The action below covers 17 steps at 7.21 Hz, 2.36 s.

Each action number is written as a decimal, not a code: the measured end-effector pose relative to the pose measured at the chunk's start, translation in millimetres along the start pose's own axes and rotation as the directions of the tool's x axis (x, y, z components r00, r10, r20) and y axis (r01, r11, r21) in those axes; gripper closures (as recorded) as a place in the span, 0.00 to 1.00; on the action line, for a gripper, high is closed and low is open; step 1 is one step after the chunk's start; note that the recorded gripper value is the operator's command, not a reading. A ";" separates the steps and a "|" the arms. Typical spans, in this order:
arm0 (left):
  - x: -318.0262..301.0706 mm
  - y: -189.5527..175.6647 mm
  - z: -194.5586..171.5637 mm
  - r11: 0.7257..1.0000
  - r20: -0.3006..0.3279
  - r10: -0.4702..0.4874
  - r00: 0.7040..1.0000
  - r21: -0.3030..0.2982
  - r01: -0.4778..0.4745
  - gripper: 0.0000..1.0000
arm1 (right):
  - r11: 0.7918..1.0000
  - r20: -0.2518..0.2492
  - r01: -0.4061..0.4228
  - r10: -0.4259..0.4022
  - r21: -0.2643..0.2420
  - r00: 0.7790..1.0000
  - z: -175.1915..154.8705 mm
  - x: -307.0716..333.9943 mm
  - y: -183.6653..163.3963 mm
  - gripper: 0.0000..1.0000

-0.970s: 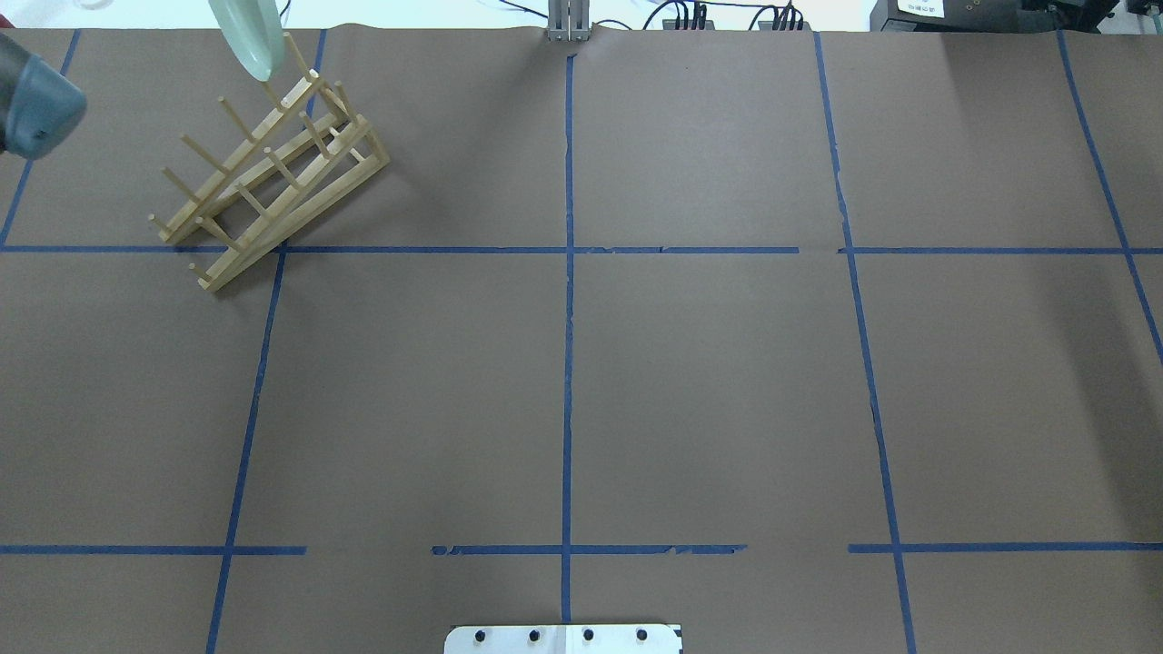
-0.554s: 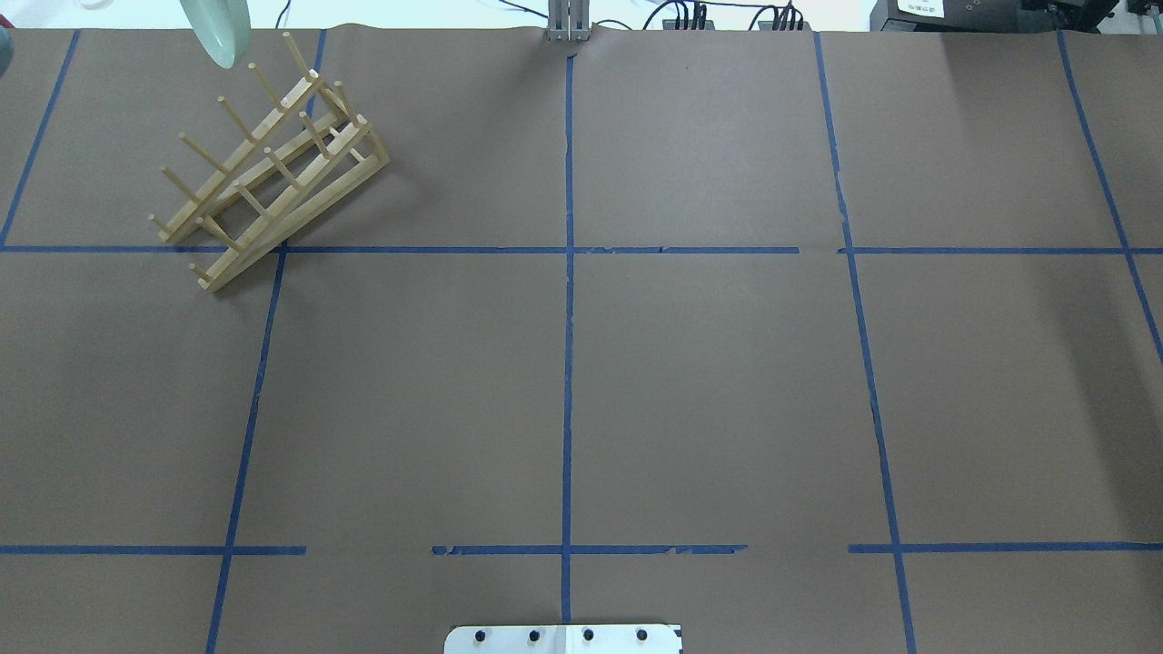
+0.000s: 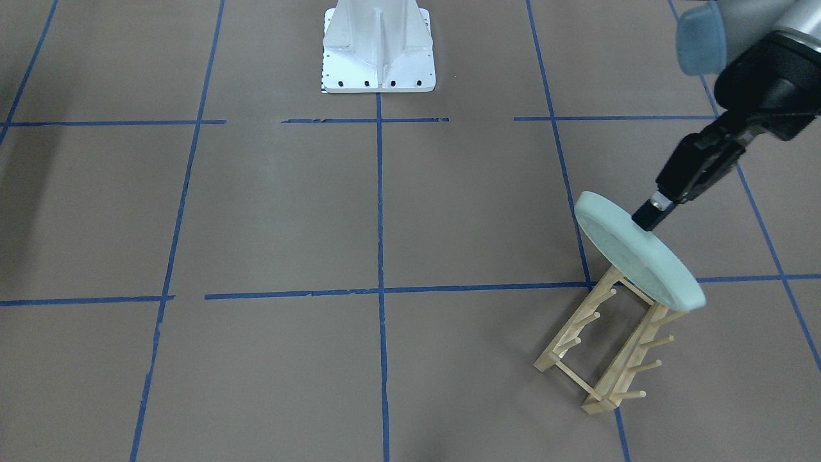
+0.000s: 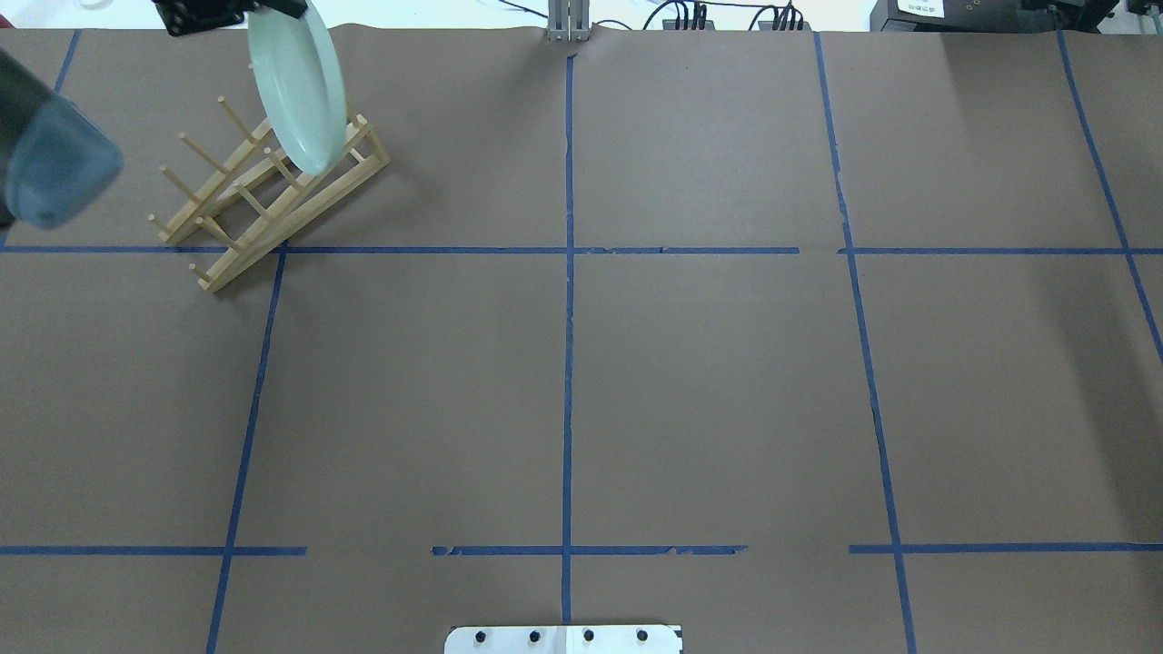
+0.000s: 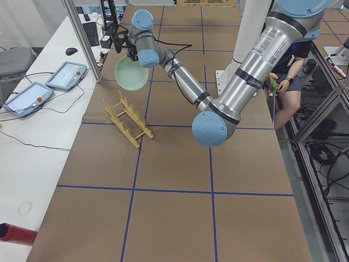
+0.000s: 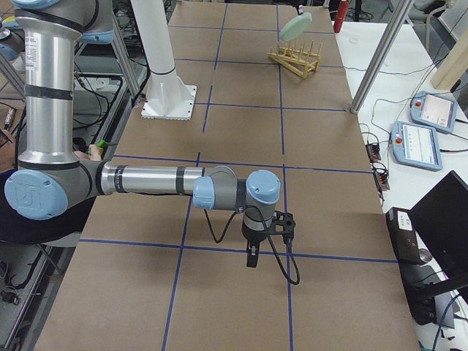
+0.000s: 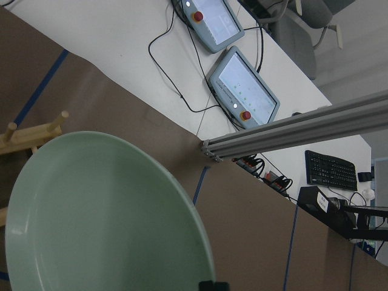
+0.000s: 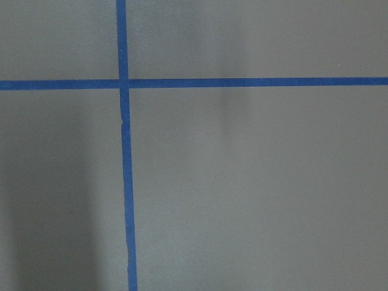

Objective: Place plate on table
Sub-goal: 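Pull the plate out of the rack and carry it toward the robot, then lower the plate flat onto the table and open the left gripper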

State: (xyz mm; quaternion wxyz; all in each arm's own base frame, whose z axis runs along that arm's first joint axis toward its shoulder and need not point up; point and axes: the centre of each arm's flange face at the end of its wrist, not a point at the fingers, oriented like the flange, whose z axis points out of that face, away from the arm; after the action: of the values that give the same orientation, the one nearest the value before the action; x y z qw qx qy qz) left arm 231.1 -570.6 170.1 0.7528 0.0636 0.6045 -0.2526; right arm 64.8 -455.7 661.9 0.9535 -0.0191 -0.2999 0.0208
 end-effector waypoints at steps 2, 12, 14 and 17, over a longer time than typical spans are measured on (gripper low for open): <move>3.2 72.7 56.5 0.997 0.111 0.080 0.991 -0.028 -0.078 1.00 | 1.000 0.000 -0.001 0.001 0.000 1.000 0.0 0.0 0.0 0.00; -15.9 292.1 178.0 0.808 0.607 0.559 0.565 -0.243 -0.537 0.01 | 1.000 0.000 0.000 0.000 0.000 1.000 0.0 0.0 0.0 0.00; -20.3 306.0 181.5 0.800 0.619 0.565 0.546 -0.247 -0.547 0.00 | 1.000 0.000 0.000 0.000 0.000 1.000 0.0 0.0 0.0 0.00; -5.9 294.8 155.6 0.804 0.580 0.560 0.592 -0.207 -0.558 0.00 | 1.000 0.000 -0.001 0.001 0.000 1.000 0.0 0.0 0.0 0.00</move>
State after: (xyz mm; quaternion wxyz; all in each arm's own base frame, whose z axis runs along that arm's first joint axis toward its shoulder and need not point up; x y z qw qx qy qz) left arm 501.7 -376.4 154.5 0.9477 0.1627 0.2746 -0.0093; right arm 64.9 -455.7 661.9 0.9535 -0.0192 -0.2999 0.0213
